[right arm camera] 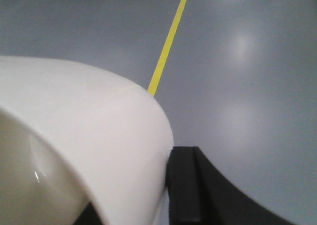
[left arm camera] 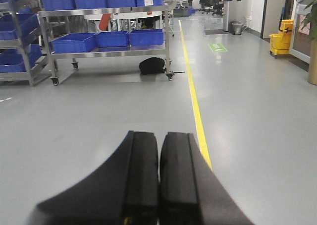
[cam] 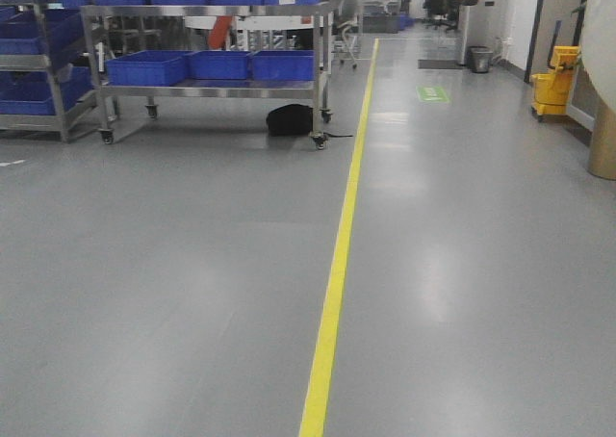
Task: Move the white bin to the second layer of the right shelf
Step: 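Drive the base away from the table holding the bin in the right gripper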
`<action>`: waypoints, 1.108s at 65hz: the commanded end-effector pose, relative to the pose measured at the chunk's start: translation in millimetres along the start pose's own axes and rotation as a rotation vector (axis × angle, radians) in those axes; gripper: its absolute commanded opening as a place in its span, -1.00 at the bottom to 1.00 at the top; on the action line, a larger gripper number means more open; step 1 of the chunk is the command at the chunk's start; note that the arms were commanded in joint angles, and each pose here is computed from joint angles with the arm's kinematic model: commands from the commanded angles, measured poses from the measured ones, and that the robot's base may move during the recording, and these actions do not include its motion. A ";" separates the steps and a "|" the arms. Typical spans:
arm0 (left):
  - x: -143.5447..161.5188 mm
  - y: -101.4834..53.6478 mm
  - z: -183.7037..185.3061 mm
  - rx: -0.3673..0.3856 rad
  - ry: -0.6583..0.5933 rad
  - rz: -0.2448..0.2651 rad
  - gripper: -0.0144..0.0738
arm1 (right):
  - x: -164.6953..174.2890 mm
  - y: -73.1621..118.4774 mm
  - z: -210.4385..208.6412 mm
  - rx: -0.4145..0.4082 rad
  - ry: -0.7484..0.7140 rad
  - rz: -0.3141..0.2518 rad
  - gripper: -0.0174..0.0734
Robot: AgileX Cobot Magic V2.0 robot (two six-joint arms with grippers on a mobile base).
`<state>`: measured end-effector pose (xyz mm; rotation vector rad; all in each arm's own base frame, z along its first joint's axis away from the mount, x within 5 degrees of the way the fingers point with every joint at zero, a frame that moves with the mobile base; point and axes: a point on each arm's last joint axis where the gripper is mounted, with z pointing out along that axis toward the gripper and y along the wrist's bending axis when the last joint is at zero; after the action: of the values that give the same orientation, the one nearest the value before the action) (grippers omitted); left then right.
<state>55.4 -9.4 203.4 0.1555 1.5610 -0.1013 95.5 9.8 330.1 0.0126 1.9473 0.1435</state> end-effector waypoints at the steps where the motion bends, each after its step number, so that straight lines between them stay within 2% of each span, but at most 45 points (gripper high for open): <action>1: 4.0 0.3 0.2 -0.006 -0.061 -0.009 -0.48 | -18.0 1.7 -5.4 -0.012 -0.130 0.011 -0.49; 72: 4.0 0.3 0.2 -0.006 -0.061 -0.009 -0.48 | -17.9 1.7 -5.3 -0.012 -0.129 0.011 -0.49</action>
<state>55.4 -9.4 203.4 0.1555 1.5610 -0.1013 95.5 9.8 330.1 0.0126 1.9473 0.1435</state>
